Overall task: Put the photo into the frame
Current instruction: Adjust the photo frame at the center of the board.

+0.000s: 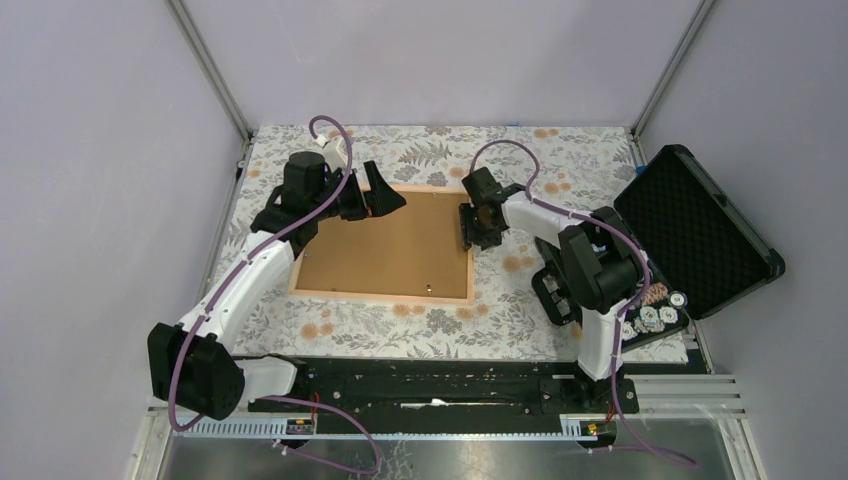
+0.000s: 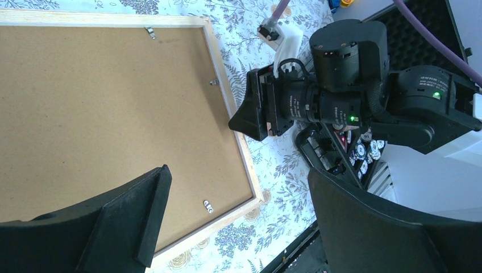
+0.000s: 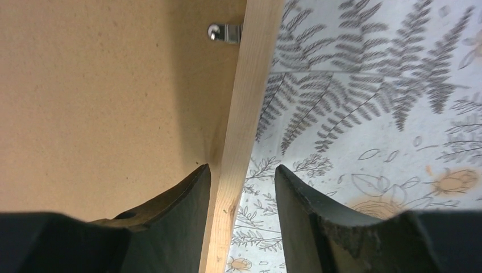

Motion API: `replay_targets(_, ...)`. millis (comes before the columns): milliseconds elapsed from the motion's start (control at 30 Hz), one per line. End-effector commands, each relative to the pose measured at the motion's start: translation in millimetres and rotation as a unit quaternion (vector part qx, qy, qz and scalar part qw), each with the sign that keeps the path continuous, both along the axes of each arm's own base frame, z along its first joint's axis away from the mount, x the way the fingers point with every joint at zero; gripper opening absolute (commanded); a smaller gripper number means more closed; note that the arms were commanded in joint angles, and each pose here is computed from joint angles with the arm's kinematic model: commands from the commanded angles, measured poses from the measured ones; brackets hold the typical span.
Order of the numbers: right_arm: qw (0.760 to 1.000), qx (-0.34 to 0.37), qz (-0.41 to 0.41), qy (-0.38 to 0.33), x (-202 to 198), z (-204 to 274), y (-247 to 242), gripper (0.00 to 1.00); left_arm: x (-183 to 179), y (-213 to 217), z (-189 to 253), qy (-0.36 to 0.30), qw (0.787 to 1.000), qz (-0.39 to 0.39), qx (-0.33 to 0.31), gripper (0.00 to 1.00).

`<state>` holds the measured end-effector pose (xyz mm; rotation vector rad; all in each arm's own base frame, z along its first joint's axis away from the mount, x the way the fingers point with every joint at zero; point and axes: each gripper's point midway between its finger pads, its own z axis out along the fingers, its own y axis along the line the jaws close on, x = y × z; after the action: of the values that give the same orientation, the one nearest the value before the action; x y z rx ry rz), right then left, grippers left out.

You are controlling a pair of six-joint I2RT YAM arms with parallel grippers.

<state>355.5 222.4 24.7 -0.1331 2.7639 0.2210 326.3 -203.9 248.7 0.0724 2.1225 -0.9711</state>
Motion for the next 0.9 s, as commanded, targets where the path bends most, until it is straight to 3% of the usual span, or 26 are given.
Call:
replay_targets(0,0.999,0.04,0.015,0.024,-18,2,12,0.53,3,-4,26,-0.043,0.999,-0.009,-0.014,0.99)
replay_targets(133,0.999,0.029,0.011,0.033,-23,-9,7,0.53,3,-2,28,-0.047,0.999,-0.003,-0.01,0.99)
replay_targets(333,0.998,-0.056,0.004,-0.01,8,-7,-19,0.39,3,-1,30,-0.051,0.999,0.0,-0.008,0.99)
replay_targets(600,0.998,-0.034,0.029,-0.031,76,-10,-26,0.35,3,1,31,-0.054,0.998,0.005,-0.007,0.99)
replay_targets(733,0.996,-0.049,0.055,-0.05,116,-9,-19,0.41,5,3,29,-0.056,0.998,0.009,-0.002,0.99)
replay_targets(867,0.99,-0.118,0.038,-0.063,144,1,-35,0.54,7,4,25,-0.054,0.998,0.015,0.003,0.99)
